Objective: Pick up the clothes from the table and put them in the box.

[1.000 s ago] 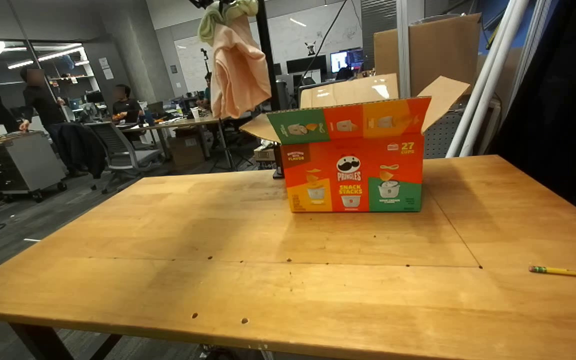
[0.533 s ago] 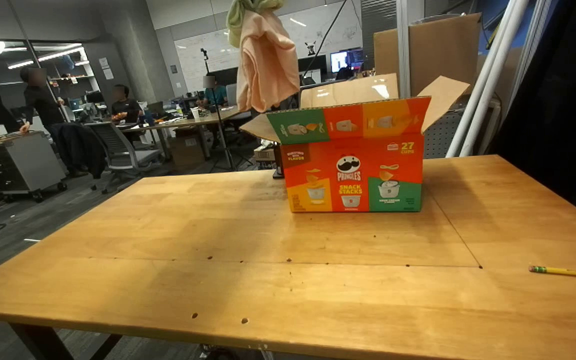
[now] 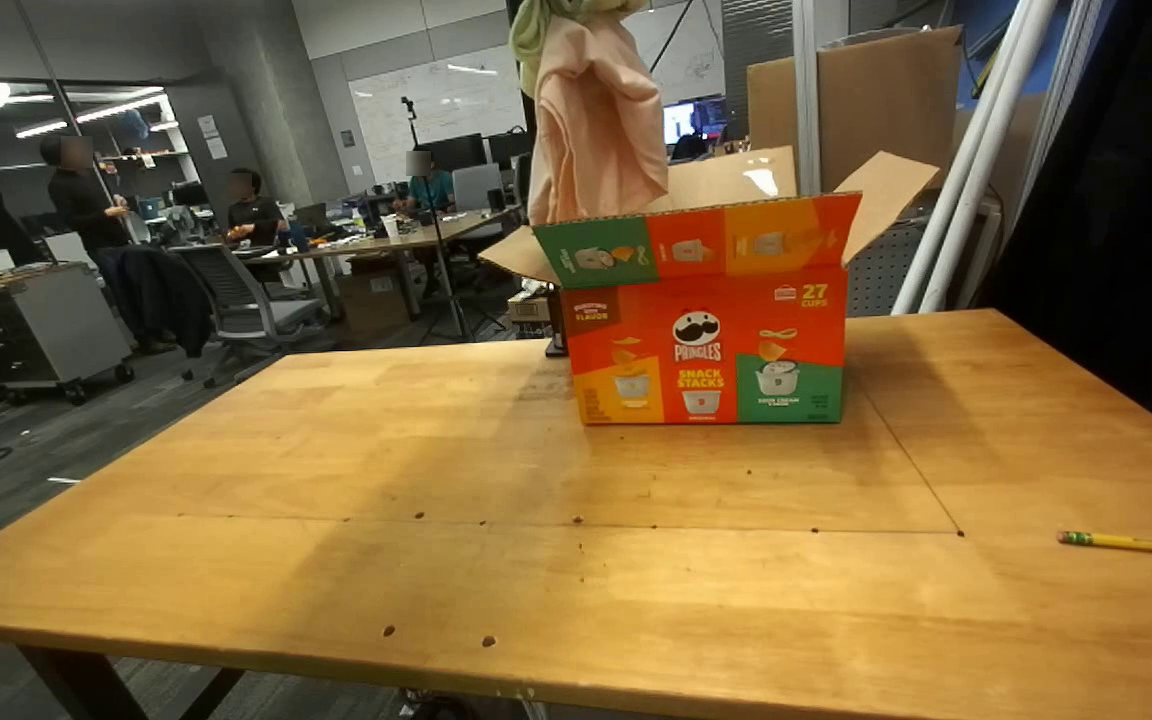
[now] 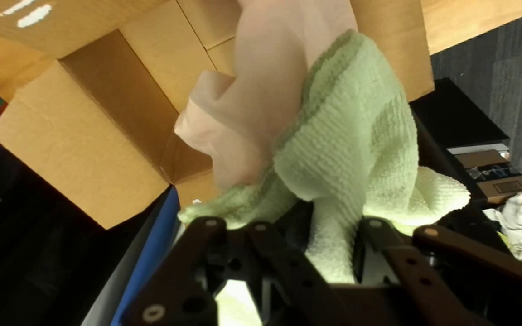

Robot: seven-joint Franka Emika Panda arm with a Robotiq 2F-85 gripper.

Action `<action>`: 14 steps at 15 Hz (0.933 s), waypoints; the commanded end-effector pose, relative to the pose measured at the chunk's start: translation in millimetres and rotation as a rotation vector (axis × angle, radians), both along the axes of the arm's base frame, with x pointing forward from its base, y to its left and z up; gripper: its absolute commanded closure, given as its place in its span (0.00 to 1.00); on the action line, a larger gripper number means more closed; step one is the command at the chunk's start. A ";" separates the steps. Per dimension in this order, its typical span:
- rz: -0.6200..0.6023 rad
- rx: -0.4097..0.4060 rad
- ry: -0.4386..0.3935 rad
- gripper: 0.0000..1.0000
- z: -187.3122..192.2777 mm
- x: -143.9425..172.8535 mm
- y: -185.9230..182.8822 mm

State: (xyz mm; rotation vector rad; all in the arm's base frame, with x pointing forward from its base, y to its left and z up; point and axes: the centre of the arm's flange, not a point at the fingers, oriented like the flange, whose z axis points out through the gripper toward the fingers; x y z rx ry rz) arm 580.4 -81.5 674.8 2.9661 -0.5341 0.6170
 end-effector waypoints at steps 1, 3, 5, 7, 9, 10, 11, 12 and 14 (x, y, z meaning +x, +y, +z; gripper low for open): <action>-0.017 0.029 -0.005 0.96 -10.6 -14.8 -14.2; -0.019 0.035 0.014 0.96 -21.0 -13.2 -16.6; -0.017 0.045 0.033 0.96 -33.4 -12.3 -14.5; -0.008 0.059 0.053 0.96 -48.8 -11.8 -9.2; 0.004 0.074 0.077 0.96 -67.5 -11.0 -3.5; 0.009 0.075 0.091 0.96 -77.7 -10.6 -1.1; 0.008 0.072 0.109 0.89 -87.8 -10.2 1.2; 0.011 0.077 0.120 0.60 -95.9 -10.1 2.8; -0.005 0.064 0.151 0.77 -97.0 -2.1 -0.8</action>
